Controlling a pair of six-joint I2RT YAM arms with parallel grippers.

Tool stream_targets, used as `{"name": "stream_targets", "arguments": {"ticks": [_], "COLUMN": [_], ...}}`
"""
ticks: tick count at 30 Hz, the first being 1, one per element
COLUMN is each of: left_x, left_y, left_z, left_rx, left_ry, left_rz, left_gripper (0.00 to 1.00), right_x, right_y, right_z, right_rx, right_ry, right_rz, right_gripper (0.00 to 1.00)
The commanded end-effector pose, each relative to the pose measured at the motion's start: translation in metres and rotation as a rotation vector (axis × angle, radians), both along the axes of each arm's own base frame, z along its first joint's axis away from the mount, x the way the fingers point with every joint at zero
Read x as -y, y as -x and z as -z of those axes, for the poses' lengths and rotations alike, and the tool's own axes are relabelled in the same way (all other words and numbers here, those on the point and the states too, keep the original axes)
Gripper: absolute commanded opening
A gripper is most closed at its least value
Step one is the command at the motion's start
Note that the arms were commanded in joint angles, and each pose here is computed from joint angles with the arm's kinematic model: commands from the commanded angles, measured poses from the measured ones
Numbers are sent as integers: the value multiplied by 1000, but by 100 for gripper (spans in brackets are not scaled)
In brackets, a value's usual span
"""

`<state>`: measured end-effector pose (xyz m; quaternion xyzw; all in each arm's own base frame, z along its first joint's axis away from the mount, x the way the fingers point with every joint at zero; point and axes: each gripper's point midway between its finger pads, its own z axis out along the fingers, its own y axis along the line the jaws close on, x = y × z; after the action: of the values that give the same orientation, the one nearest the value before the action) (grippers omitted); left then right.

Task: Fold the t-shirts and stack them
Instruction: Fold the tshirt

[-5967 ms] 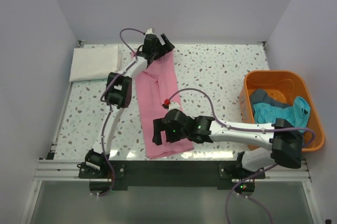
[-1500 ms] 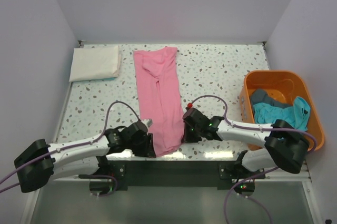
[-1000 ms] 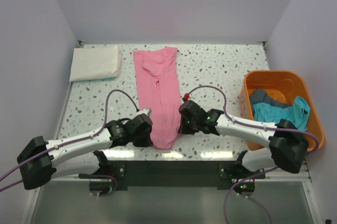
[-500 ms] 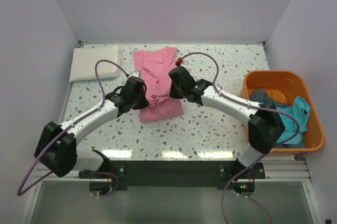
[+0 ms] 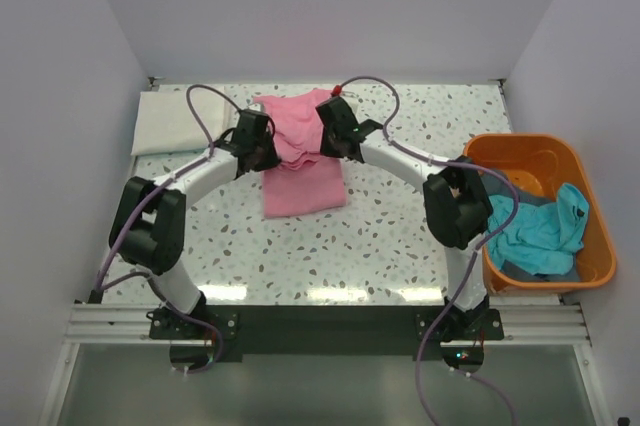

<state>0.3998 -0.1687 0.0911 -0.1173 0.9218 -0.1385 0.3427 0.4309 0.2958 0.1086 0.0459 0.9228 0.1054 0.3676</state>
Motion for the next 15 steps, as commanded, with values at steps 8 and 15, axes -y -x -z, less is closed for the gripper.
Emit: {"name": "stream_targets", "arguments": {"ticks": [8, 15], "left_x": [-14, -12], "left_y": [-50, -27], "left_z": [-1, -29], "left_rx": [47, 114], "left_ry": [-3, 65], "left_rz": [-37, -15], "left_gripper": [54, 100], "right_x": [-7, 11], "right_y": [-42, -21], "right_z": [10, -15], "right_rx": [-22, -9], "right_ry": [-30, -25], "right_rz": [-60, -55], "right_gripper": [49, 99]}}
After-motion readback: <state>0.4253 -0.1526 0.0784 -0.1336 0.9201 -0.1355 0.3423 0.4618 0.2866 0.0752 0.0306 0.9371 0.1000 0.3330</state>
